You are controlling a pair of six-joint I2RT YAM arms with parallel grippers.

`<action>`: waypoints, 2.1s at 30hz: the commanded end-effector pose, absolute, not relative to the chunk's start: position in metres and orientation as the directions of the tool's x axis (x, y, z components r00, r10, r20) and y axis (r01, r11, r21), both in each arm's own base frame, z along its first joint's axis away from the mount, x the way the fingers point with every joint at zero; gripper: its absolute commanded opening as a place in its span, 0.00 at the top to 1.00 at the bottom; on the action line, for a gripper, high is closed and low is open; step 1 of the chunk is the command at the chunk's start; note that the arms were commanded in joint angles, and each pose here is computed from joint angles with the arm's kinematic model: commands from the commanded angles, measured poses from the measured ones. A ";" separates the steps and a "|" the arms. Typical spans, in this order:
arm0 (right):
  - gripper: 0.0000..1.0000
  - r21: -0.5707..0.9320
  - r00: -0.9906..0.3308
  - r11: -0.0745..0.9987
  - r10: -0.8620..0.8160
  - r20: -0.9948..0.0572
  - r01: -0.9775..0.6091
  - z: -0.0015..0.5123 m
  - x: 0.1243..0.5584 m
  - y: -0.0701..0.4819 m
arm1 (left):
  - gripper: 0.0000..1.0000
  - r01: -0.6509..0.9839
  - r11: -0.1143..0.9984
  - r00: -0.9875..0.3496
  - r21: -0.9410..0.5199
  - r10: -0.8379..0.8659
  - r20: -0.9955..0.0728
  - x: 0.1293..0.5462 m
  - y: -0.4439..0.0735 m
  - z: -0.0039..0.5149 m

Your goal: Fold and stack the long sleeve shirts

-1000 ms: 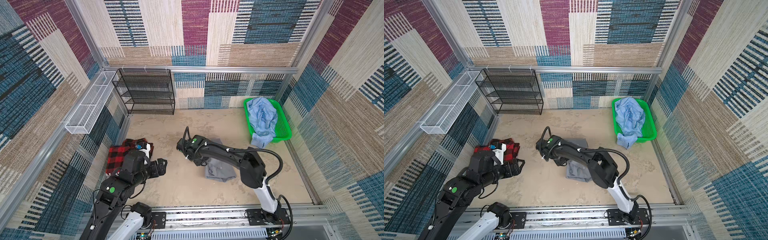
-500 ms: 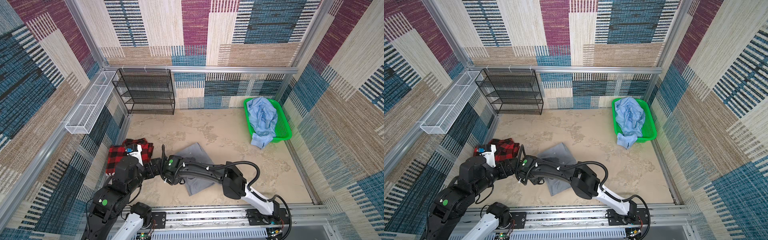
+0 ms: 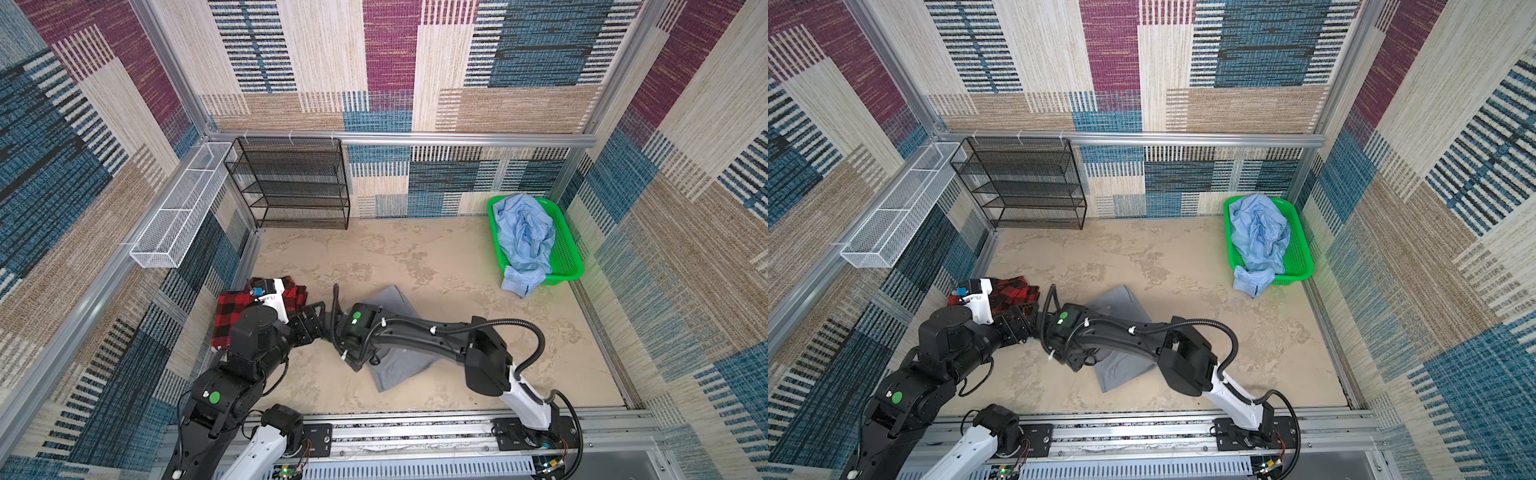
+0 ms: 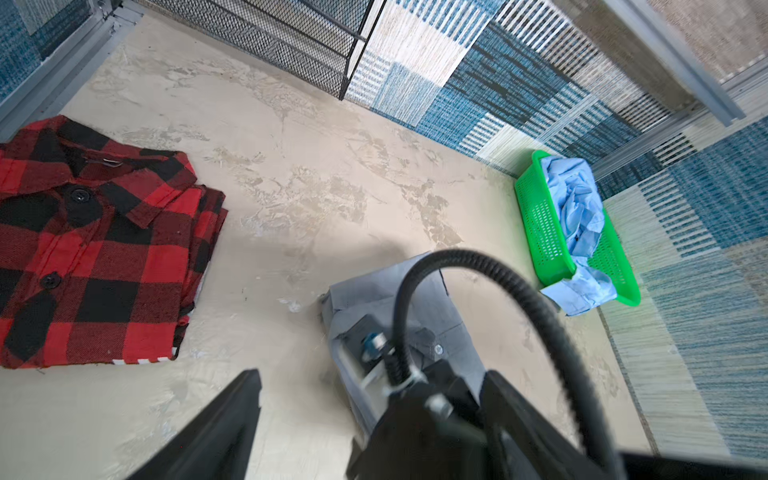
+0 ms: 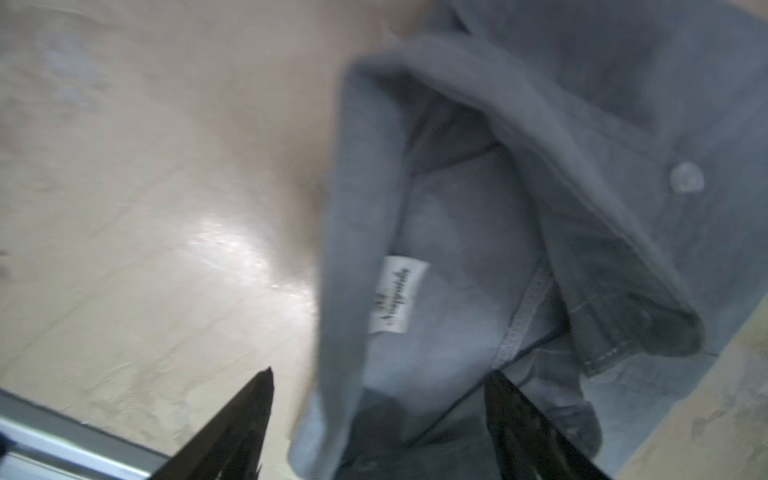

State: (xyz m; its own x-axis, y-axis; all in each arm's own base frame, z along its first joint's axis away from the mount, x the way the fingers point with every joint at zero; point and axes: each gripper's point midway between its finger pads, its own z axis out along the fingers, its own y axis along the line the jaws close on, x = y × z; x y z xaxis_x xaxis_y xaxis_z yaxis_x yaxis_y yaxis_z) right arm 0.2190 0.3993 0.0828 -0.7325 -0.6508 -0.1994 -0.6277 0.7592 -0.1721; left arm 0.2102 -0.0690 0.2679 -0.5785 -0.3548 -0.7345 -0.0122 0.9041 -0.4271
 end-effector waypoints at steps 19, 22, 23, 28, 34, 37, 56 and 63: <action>0.22 0.529 -0.795 0.624 -0.277 -0.539 -0.575 0.208 0.220 0.333 | 0.18 -0.044 0.878 -0.728 -0.476 -0.354 -0.587 0.189 -0.084 0.215; 0.21 0.464 -0.788 0.715 -0.198 -0.583 -0.522 0.218 0.239 0.315 | 0.18 -0.052 0.880 -0.729 -0.472 -0.356 -0.584 0.188 -0.082 0.214; 0.21 0.436 -0.784 0.749 -0.176 -0.595 -0.499 0.221 0.247 0.305 | 0.18 -0.053 0.880 -0.728 -0.472 -0.357 -0.585 0.188 -0.082 0.214; 0.23 0.342 -0.822 0.838 -0.198 -0.534 -0.425 0.177 0.269 0.280 | 0.19 -0.058 0.882 -0.729 -0.468 -0.358 -0.584 0.188 -0.081 0.213; 0.32 0.461 -0.844 0.737 -0.279 -0.458 -0.494 0.137 0.255 0.336 | 0.19 -0.062 0.879 -0.733 -0.472 -0.361 -0.577 0.188 -0.082 0.211; 0.32 0.446 -0.831 0.720 -0.340 -0.441 -0.532 0.121 0.247 0.367 | 0.20 -0.063 0.878 -0.733 -0.474 -0.363 -0.575 0.187 -0.082 0.210; 0.30 0.316 -0.894 0.923 -0.062 -0.444 -0.221 0.107 0.296 0.210 | 0.21 -0.100 0.858 -0.783 -0.504 -0.380 -0.493 0.184 -0.092 0.181; 0.32 0.195 -0.933 0.977 -0.016 -0.359 -0.092 0.049 0.280 0.172 | 0.21 -0.106 0.857 -0.775 -0.504 -0.389 -0.498 0.184 -0.090 0.182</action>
State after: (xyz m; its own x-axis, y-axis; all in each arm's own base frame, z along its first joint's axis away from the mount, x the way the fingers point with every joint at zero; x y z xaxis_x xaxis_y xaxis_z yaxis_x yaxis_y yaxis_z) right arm 0.2761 0.1834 0.0571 -0.9362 -0.0553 -0.3472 -0.1461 0.9594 0.2413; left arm 0.1803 -0.0897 0.1798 -0.7855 -0.3735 -0.4934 -0.1000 0.8634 -0.4945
